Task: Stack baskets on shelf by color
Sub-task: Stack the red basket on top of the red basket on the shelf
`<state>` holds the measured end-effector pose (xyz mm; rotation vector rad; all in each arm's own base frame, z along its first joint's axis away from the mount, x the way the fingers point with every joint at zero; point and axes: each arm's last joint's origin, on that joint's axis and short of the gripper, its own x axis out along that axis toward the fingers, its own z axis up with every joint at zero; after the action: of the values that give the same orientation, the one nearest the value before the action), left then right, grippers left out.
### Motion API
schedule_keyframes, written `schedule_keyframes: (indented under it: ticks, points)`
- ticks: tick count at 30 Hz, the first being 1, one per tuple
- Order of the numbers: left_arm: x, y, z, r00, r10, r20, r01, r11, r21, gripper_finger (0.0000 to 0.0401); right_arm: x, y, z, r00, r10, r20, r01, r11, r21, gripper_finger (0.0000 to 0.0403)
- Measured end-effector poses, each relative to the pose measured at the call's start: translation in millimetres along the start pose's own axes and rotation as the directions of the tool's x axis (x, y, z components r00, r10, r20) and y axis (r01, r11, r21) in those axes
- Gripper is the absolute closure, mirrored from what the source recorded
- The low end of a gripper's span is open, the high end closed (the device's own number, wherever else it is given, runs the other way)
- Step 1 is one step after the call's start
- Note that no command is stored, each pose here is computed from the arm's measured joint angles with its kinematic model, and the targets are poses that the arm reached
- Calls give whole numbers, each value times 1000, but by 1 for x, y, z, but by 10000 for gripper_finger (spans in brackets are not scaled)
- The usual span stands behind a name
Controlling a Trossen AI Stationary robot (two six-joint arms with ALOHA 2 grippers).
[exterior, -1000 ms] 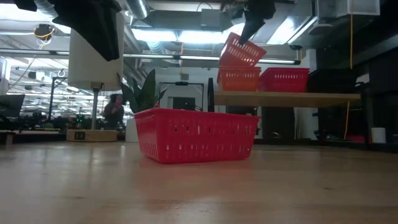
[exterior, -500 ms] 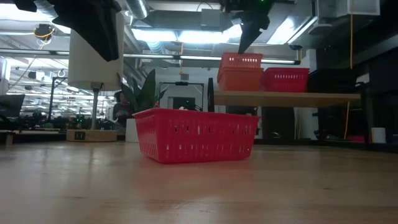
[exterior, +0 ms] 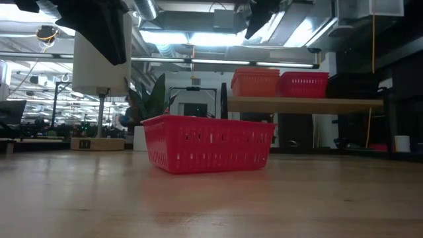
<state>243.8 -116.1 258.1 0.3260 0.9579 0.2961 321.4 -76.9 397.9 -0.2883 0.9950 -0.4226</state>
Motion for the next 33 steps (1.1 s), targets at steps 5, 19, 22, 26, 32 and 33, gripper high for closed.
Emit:
schedule_keyframes:
  ticks: [5,19,22,26,32,33]
  points:
    - [0,0,0,1000,0,0,0,1000,0,300,0,10,0,977,209,33,-211,975,72,336]
    - [42,-26,5,991,-97,-95,89,993,-82,300,14,137,-50,714,619,-327,-637,768,64,336]
    - [67,-40,-2,978,-73,-194,67,997,-40,300,17,167,-72,676,600,-429,-618,778,113,336]
    - [97,-51,-7,967,-55,-250,46,998,-44,300,13,202,-100,638,563,-526,-586,798,142,336]
    - [127,-51,45,967,-166,192,179,982,-54,300,-7,242,-123,644,528,-553,-540,826,159,336]
    - [127,-49,53,950,-179,256,194,980,-35,300,-11,247,-125,650,522,-553,-530,832,163,336]
